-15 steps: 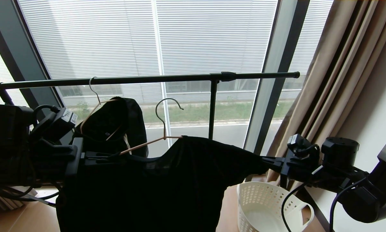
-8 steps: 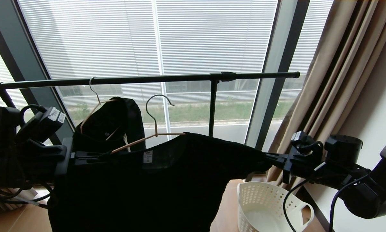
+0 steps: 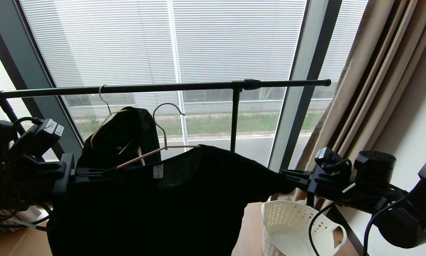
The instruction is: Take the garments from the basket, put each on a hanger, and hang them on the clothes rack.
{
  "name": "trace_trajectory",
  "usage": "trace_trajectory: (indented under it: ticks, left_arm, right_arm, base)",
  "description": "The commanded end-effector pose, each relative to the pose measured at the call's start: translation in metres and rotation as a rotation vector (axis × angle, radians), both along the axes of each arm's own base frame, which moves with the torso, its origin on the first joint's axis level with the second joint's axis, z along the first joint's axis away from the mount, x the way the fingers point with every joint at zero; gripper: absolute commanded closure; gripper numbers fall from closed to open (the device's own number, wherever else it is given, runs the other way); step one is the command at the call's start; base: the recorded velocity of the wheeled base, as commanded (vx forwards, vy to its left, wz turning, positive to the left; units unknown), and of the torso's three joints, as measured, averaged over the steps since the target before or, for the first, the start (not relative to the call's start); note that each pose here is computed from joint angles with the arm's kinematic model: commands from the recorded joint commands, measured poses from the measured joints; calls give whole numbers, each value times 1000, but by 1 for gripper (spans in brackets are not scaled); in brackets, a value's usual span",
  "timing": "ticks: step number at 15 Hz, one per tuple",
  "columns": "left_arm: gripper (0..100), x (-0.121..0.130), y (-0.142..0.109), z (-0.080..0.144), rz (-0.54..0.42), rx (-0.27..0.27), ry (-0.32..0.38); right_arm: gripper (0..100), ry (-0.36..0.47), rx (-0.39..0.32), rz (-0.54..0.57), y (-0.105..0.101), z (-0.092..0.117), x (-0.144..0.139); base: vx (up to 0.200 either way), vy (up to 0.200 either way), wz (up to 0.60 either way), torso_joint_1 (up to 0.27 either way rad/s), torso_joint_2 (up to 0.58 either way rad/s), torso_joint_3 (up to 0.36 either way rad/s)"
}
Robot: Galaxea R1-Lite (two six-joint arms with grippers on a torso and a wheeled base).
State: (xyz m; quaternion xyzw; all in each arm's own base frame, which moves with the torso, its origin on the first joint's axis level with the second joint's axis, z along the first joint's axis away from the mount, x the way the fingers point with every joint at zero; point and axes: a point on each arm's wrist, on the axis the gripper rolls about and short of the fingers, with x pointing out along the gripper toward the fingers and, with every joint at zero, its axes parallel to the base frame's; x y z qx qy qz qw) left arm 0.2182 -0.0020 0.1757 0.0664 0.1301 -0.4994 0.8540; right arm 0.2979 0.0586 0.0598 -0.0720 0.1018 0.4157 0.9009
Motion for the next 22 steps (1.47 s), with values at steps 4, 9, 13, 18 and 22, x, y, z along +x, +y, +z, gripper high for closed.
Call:
trace_trajectory:
  ticks: [4, 9, 13, 18, 22]
  left_arm:
    - [100, 4, 2, 2, 29, -17, 32]
    - [100, 3, 16, 3, 123, -3, 35]
    - [100, 4, 33, 3, 196, -6, 38]
    - [100, 19, 28, 12, 261, -22, 97]
    - [100, 36, 12, 11, 274, -15, 112]
  right_arm:
    - [0, -61, 5, 42, 17, 17, -15]
    - [0, -127, 0, 12, 44, 34, -30]
    - [0, -156, 8, 9, 42, 45, -37]
    - [0, -148, 6, 23, 47, 42, -37]
    - [0, -139, 3, 22, 47, 39, -35]
  base:
    - [0, 0, 0, 0, 0, 0]
    - [0, 0, 0, 0, 0, 0]
    - [0, 0, 0, 0, 0, 0]
    - [0, 0, 0, 0, 0, 0]
    - [0, 0, 0, 0, 0, 0]
